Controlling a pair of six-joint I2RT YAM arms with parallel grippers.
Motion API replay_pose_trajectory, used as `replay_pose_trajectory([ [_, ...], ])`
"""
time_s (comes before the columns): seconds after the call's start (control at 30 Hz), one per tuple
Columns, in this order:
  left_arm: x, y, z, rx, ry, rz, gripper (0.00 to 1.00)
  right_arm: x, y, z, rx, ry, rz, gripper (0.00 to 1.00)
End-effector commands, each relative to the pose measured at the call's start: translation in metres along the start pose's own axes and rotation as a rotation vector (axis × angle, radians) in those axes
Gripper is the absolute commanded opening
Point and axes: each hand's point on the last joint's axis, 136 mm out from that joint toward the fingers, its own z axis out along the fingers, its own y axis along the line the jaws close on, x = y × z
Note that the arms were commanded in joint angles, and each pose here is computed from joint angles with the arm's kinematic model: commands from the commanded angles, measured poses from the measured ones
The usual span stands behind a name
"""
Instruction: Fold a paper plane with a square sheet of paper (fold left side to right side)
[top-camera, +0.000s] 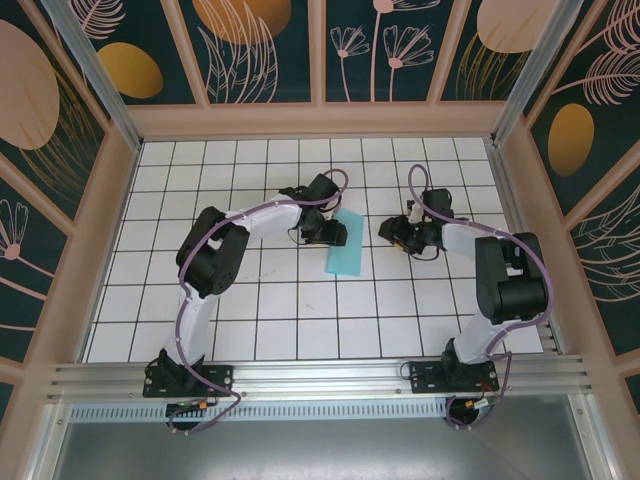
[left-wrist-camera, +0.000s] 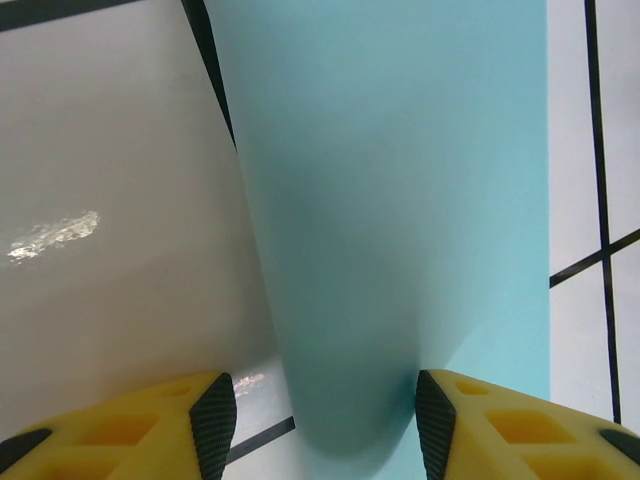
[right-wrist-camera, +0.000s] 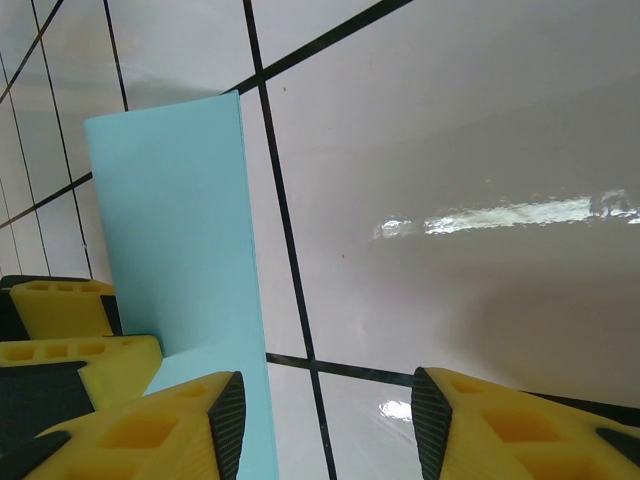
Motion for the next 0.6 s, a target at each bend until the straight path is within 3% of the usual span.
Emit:
replay_pose_trajectory([
  [0.0, 0.0143, -0.005, 0.0349, 0.023, 0.051, 0.011, 0.54, 0.0036, 0.0037, 0.002, -0.016, 0.01, -0.009, 0.51],
  [0.57, 0.0159, -0.0036, 0.0384, 0.018, 0.061, 0.012, 0.55, 0.0033, 0.0062, 0.0028, -0.017, 0.013, -0.014, 0.51],
])
